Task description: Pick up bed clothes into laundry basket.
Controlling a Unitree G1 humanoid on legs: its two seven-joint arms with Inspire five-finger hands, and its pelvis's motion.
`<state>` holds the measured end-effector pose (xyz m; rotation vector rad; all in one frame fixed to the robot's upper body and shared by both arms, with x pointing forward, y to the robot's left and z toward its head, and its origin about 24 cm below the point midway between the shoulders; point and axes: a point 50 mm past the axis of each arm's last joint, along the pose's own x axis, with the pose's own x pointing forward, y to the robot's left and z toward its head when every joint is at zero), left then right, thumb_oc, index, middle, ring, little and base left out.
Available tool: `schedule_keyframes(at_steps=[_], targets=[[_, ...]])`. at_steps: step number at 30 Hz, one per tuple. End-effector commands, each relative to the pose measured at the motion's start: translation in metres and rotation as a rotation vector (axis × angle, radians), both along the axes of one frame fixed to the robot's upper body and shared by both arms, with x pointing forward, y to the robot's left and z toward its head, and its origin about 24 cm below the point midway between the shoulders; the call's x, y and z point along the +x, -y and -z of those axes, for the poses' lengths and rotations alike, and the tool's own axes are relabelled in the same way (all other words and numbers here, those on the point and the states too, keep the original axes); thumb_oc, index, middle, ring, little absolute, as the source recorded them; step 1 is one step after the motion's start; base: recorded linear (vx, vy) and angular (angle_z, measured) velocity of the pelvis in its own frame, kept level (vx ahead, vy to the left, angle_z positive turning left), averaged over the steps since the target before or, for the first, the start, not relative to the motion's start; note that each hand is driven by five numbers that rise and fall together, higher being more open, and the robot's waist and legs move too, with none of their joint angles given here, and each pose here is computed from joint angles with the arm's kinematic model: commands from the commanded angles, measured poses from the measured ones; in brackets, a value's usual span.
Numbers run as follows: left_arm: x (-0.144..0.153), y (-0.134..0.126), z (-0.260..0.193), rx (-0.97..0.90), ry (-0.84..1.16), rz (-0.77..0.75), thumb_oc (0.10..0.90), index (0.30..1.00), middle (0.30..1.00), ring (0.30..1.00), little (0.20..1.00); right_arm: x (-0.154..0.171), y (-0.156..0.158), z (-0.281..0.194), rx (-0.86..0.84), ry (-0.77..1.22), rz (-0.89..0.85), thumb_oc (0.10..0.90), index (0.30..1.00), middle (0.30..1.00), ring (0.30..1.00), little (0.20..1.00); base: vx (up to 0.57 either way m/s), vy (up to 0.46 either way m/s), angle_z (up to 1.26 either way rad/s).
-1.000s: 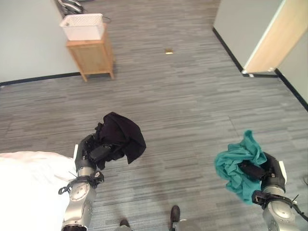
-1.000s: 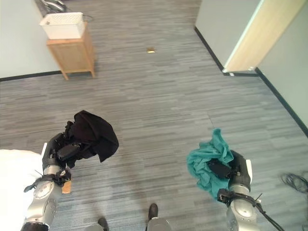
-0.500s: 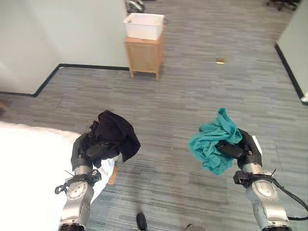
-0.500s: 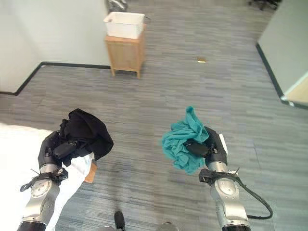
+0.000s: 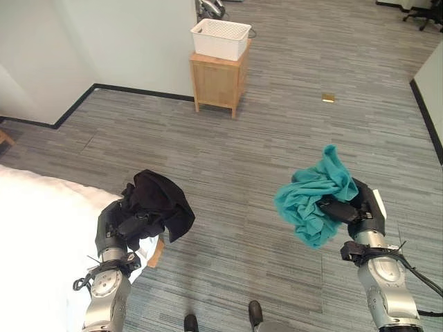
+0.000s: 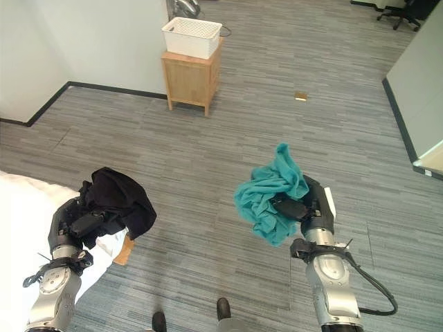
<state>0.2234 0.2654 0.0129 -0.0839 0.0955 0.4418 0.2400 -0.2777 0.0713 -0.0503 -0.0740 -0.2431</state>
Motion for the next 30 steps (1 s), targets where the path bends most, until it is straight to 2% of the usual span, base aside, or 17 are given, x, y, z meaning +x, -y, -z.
schedule_keyframes(at_steps=[1,8,10,11,12,13,17,19,23,30], targets=[[0.020,-0.023,-0.078,0.174,0.344,-0.010,0.400,0.300,0.300,0.300,0.300,0.008,-0.008,-0.067,-0.053,0.365,-0.038,0.400,0.300,0.300,0.300,0.300,0.07,0.049,-0.27],[0.026,-0.023,-0.102,0.211,0.437,0.006,0.400,0.300,0.300,0.300,0.300,-0.003,-0.003,-0.061,-0.048,0.355,-0.007,0.400,0.300,0.300,0.300,0.300,0.31,-0.078,-0.45],[0.030,-0.018,-0.108,0.232,0.465,0.012,0.400,0.300,0.300,0.300,0.300,-0.006,-0.002,-0.062,0.044,0.403,-0.009,0.400,0.300,0.300,0.300,0.300,0.44,-0.273,-0.16],[0.030,-0.015,-0.105,0.232,0.448,0.031,0.400,0.300,0.300,0.300,0.300,-0.004,-0.009,-0.054,0.219,0.414,-0.066,0.400,0.300,0.300,0.300,0.300,0.36,-0.312,0.33],[0.031,-0.013,-0.095,0.192,0.417,0.030,0.400,0.300,0.300,0.300,0.300,-0.006,-0.017,-0.049,0.317,0.429,-0.114,0.400,0.300,0.300,0.300,0.300,0.41,-0.385,0.45],[0.029,-0.011,-0.090,0.146,0.421,0.024,0.400,0.300,0.300,0.300,0.300,-0.008,-0.022,-0.051,0.336,0.456,-0.134,0.400,0.300,0.300,0.300,0.300,0.35,-0.429,0.60],[0.027,-0.004,-0.086,0.081,0.431,0.058,0.400,0.300,0.300,0.300,0.300,-0.009,-0.009,-0.057,0.274,0.441,-0.100,0.400,0.300,0.300,0.300,0.300,0.35,-0.408,0.12],[0.028,-0.001,-0.081,0.061,0.411,0.063,0.400,0.300,0.300,0.300,0.300,-0.006,-0.010,-0.062,0.305,0.462,-0.120,0.400,0.300,0.300,0.300,0.300,0.44,-0.173,0.05],[0.025,0.001,-0.071,0.052,0.365,0.090,0.400,0.300,0.300,0.300,0.300,-0.004,-0.014,-0.074,0.327,0.521,-0.162,0.400,0.300,0.300,0.300,0.300,0.49,0.009,0.08],[0.024,0.002,-0.064,0.037,0.342,0.077,0.400,0.300,0.300,0.300,0.300,0.003,-0.021,-0.071,0.279,0.456,-0.206,0.400,0.300,0.300,0.300,0.300,0.53,0.053,0.01]])
